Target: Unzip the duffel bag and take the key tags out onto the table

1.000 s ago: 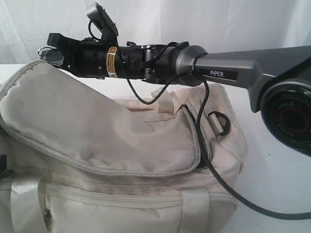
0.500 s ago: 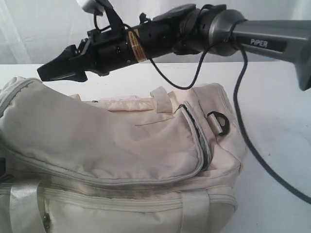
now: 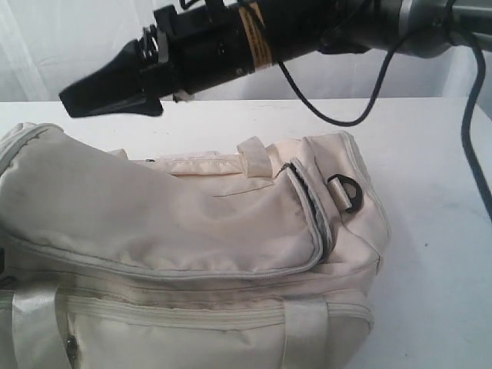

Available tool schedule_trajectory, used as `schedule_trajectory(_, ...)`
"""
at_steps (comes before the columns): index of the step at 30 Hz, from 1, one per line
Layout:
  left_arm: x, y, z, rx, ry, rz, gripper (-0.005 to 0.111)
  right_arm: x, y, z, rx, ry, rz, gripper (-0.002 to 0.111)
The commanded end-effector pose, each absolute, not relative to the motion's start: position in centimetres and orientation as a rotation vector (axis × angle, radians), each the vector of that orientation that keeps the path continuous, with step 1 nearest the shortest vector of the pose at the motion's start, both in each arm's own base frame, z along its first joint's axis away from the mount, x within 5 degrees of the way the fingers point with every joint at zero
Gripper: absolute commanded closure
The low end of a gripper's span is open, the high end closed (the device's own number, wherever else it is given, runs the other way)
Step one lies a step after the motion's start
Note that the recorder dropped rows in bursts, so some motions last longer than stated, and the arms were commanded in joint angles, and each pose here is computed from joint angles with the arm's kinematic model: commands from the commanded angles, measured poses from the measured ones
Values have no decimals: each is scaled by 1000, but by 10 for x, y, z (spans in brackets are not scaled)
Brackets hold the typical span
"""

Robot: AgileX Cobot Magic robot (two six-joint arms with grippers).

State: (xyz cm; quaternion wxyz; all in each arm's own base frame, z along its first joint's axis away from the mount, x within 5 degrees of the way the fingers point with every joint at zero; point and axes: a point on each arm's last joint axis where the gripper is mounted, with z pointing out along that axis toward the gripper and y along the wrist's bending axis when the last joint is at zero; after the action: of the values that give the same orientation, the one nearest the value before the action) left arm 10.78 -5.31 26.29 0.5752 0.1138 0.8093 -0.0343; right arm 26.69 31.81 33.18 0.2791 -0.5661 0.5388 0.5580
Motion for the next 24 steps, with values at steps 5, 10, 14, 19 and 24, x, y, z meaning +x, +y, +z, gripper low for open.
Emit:
schedule_trajectory(5,109,-43,262,166,1903,-3,107,243,309,282,-1575,1555,1546,48)
schedule_trajectory(10,109,-41,262,155,1905,14,107,223,309,256,-1655,1543,1560,48)
schedule_trajectory(14,109,-41,262,155,1905,14,107,212,308,242,-1699,1536,1569,48)
schedule_trajectory(19,109,-42,262,156,1905,11,107,198,306,230,-1759,1492,1565,48)
schedule_trajectory(24,109,-42,262,156,1905,11,107,190,306,217,-1805,1456,1482,52)
